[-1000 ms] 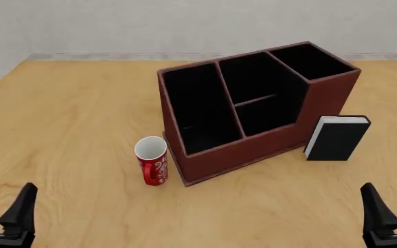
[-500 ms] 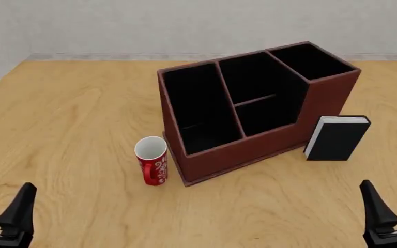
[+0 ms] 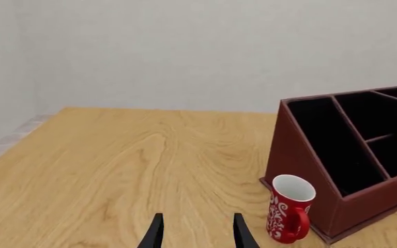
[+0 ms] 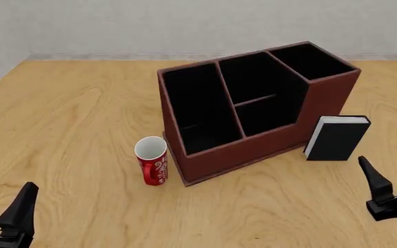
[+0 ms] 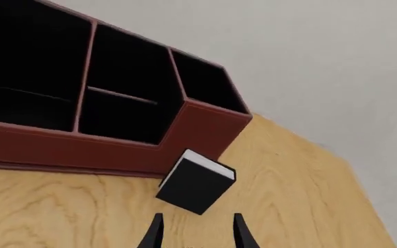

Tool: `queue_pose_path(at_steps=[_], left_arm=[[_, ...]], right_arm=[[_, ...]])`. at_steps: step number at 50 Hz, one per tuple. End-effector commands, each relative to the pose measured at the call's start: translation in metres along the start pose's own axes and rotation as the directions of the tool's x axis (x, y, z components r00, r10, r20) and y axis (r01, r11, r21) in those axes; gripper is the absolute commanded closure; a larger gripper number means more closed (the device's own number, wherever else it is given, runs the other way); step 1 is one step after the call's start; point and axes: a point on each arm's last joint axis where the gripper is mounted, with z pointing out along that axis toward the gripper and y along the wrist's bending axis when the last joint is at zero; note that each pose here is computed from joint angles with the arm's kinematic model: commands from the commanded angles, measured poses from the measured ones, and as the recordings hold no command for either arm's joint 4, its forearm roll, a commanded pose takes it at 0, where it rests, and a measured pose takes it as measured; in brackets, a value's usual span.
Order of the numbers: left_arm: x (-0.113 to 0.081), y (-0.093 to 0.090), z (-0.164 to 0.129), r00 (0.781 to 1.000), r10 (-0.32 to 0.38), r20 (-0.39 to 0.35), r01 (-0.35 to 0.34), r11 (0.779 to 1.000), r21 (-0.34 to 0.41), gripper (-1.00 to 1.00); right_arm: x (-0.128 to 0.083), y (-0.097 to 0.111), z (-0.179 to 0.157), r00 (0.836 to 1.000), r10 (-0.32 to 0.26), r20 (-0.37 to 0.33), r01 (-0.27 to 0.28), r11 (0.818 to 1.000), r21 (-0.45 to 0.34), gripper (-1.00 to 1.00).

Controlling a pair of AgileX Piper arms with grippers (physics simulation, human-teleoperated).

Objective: Pick up the book and place it in the left compartment of the caddy.

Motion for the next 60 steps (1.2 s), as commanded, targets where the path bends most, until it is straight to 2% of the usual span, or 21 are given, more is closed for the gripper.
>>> queue_pose_path(at_steps=[1,9,11,13,16,18,23,28,31,32,34,35,37,39,41,43,45,48,52,56,60], left_arm=[[-0.004,-0.001,0.0,1.0,0.003,0.006,-0.003,1.0,0.013,-1.0],[-0.004,-0.001,0.0,1.0,0.005,0.009,-0.006,1.0,0.024,-1.0],[-0.005,-0.002,-0.001,1.0,0.006,0.009,-0.006,1.0,0.025,-1.0],[-0.005,-0.002,-0.001,1.0,0.006,0.009,-0.006,1.0,0.024,-1.0],[-0.006,-0.002,-0.001,1.0,0.002,0.01,-0.003,1.0,0.023,-1.0],[-0.006,-0.002,-0.001,1.0,0.002,0.011,-0.003,1.0,0.023,-1.0],[-0.008,-0.002,-0.001,1.0,0.001,0.012,-0.001,1.0,0.023,-1.0],[-0.01,-0.002,-0.001,1.0,0.0,0.014,0.0,1.0,0.023,-1.0],[-0.011,-0.002,-0.001,1.0,0.003,0.015,-0.003,1.0,0.021,-1.0],[-0.012,-0.002,-0.001,1.0,0.004,0.016,-0.004,1.0,0.02,-1.0],[-0.013,-0.002,-0.002,1.0,0.005,0.017,-0.005,1.0,0.019,-1.0],[-0.013,-0.002,-0.002,1.0,0.006,0.019,-0.006,1.0,0.018,-1.0],[-0.014,-0.002,-0.002,1.0,0.006,0.019,-0.006,1.0,0.017,-1.0],[-0.015,-0.002,-0.002,1.0,0.009,0.02,-0.009,1.0,0.017,-1.0],[-0.015,-0.002,-0.002,1.0,0.011,0.021,-0.011,1.0,0.018,-1.0],[-0.015,-0.002,-0.002,1.0,0.012,0.021,-0.012,1.0,0.017,-1.0],[-0.016,-0.002,-0.002,1.0,0.013,0.021,-0.013,1.0,0.016,-1.0],[-0.015,-0.002,-0.002,1.0,0.017,0.02,-0.017,1.0,0.018,-1.0],[-0.015,-0.002,-0.002,1.0,0.024,0.017,-0.024,0.999,0.022,-1.0],[-0.016,-0.002,-0.002,1.0,0.025,0.017,-0.025,0.999,0.02,-1.0],[-0.015,-0.002,-0.002,1.0,0.026,0.016,-0.026,1.0,0.017,-1.0]], right_arm=[[-0.023,-0.014,0.014,0.99,-0.121,-0.075,0.119,0.992,-0.039,-1.0],[-0.038,-0.022,0.023,0.971,-0.207,-0.123,0.197,0.976,-0.09,-1.0],[-0.038,-0.02,0.024,0.959,-0.25,-0.132,0.234,0.964,-0.127,-1.0],[-0.04,-0.02,0.025,0.958,-0.252,-0.135,0.235,0.963,-0.135,-1.0],[-0.042,-0.019,0.024,0.943,-0.301,-0.14,0.274,0.945,-0.18,-1.0],[-0.046,-0.021,0.025,0.943,-0.298,-0.15,0.268,0.945,-0.19,-1.0],[-0.047,-0.022,0.033,0.929,-0.327,-0.173,0.287,0.932,-0.22,-1.0],[-0.044,-0.021,0.04,0.902,-0.379,-0.205,0.321,0.908,-0.269,-1.0],[-0.048,-0.022,0.043,0.894,-0.394,-0.211,0.329,0.9,-0.288,-1.0],[-0.047,-0.023,0.046,0.878,-0.426,-0.219,0.355,0.886,-0.299,-1.0],[-0.049,-0.024,0.047,0.879,-0.425,-0.217,0.354,0.886,-0.301,-1.0],[-0.051,-0.025,0.048,0.868,-0.444,-0.22,0.365,0.873,-0.323,-1.0],[-0.052,-0.026,0.048,0.863,-0.454,-0.223,0.372,0.868,-0.329,-1.0],[-0.055,-0.029,0.053,0.845,-0.481,-0.235,0.389,0.853,-0.35,-1.0],[-0.059,-0.031,0.054,0.846,-0.478,-0.235,0.385,0.854,-0.349,-1.0],[-0.058,-0.03,0.055,0.829,-0.506,-0.239,0.399,0.834,-0.382,-1.0],[-0.062,-0.032,0.058,0.825,-0.511,-0.242,0.4,0.83,-0.389,-1.0],[-0.058,-0.031,0.061,0.802,-0.544,-0.246,0.416,0.805,-0.424,-1.0],[-0.06,-0.036,0.072,0.779,-0.571,-0.259,0.43,0.787,-0.442,-1.0],[-0.062,-0.038,0.077,0.772,-0.578,-0.264,0.432,0.782,-0.448,-1.0],[-0.055,-0.038,0.084,0.753,-0.599,-0.273,0.44,0.766,-0.468,-1.0]])
